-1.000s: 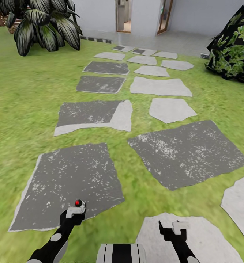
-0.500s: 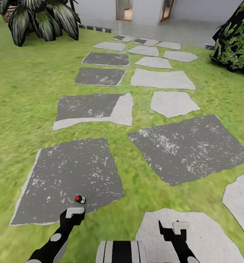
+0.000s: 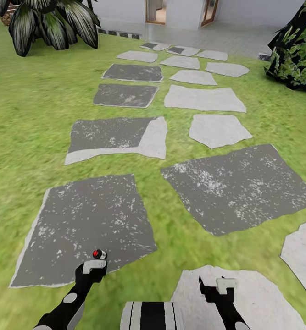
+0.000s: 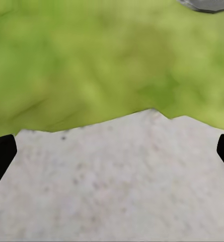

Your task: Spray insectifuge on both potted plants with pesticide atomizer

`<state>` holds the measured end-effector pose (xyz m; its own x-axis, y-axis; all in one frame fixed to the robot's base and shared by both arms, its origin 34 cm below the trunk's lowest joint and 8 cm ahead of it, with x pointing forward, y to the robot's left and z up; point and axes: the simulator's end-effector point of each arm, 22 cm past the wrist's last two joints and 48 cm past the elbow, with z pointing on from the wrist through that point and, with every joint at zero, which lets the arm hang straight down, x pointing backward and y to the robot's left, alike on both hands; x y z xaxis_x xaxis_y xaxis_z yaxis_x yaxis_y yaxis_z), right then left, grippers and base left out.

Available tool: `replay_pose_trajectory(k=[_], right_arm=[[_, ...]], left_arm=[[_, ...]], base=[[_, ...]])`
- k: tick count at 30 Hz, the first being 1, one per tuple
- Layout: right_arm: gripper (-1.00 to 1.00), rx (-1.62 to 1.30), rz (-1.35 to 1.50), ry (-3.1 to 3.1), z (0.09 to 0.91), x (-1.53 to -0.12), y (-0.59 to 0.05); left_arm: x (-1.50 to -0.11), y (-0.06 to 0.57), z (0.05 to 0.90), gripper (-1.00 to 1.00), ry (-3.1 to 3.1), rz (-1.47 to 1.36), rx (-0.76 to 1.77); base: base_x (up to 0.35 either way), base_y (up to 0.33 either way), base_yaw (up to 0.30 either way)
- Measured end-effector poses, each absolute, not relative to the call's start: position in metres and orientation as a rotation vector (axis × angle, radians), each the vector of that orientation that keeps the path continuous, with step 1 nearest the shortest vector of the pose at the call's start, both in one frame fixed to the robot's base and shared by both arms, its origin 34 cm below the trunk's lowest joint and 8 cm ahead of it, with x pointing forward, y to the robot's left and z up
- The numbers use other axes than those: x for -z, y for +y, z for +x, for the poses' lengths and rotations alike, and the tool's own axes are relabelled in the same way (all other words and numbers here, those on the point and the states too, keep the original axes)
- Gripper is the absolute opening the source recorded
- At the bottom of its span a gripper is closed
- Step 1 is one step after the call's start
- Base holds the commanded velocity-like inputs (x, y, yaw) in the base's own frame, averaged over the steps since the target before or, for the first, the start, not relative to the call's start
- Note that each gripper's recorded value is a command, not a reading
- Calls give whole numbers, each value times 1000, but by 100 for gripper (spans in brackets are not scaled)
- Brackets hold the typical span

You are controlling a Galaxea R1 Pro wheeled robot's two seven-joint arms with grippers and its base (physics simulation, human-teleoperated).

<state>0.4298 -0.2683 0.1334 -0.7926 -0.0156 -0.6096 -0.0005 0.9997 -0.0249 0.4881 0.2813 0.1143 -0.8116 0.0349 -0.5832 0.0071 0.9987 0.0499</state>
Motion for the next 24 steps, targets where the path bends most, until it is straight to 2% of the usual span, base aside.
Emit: replay_pose_trajectory(k=[7, 13, 24], right_arm=[[100, 31, -11, 2485, 430, -133, -268], [100, 31, -11, 2485, 430, -134, -268], [100, 31, -11, 2485, 430, -133, -268]], left_arm=[[-114, 281, 488, 100, 2517, 29, -60], [-114, 281, 488, 100, 2517, 29, -60], [-114, 281, 487, 100, 2518, 29, -60]], base=[[16, 0, 0], [151, 0, 0], [14, 0, 0]])
